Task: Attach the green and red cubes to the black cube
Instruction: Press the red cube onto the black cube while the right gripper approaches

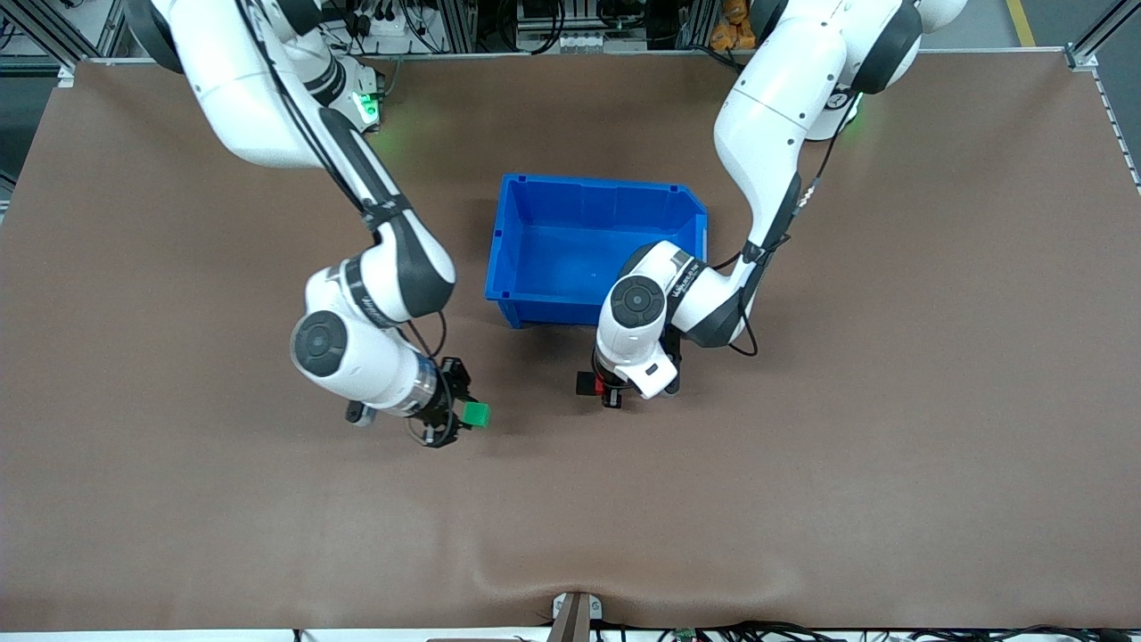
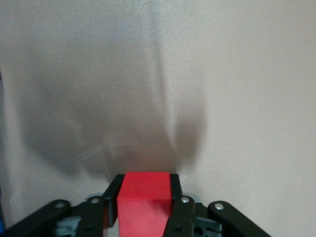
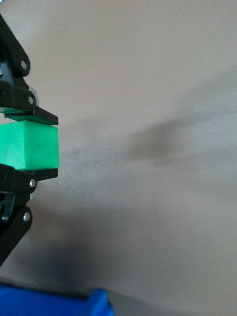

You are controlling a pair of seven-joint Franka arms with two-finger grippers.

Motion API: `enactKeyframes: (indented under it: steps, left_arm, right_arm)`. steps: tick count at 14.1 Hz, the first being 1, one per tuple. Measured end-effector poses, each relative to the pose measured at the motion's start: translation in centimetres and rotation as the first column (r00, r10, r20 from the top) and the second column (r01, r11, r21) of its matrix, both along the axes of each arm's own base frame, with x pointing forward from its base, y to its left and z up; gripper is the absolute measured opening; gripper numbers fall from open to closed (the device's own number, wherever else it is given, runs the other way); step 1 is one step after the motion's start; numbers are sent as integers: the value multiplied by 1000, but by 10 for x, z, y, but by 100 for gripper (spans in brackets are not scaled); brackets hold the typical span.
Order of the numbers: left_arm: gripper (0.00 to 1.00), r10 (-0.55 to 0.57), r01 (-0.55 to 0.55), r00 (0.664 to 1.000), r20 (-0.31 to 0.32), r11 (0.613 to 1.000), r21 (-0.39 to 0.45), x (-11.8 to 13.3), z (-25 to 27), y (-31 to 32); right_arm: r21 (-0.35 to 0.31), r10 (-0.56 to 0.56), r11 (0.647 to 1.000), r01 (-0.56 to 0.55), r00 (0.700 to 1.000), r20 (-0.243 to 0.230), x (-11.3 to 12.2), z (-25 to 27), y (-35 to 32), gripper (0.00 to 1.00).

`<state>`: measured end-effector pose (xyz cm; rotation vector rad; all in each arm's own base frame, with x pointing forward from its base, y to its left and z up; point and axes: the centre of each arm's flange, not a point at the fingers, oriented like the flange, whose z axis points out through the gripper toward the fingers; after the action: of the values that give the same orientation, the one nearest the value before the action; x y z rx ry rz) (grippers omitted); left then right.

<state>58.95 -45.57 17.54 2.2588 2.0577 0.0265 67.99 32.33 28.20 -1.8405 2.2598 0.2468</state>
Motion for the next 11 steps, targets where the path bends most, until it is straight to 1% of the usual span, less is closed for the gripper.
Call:
enactKeyframes:
  steps: [3,4,6,8,11]
  left_arm:
    - [69,-9,9,1000,24,1000,9,4,4,1]
    - [80,-8,8,999,35,1000,8,8,9,3]
    - [99,-21,21,998,58,1000,1,16,30,4]
    - [100,-53,52,997,63,999,10,23,63,10]
    - [100,-135,134,990,44,990,40,32,112,31]
  right_arm:
    - [2,-24,1000,24,1000,-5,-6,-24,23,40]
    - [3,-30,1000,30,1000,-9,-7,-27,28,40]
    - [2,-36,999,36,999,-19,-11,-32,38,40]
    - [-4,-35,999,35,999,-36,-19,-43,48,40]
    - [-12,-40,999,40,997,-60,-32,-56,69,40]
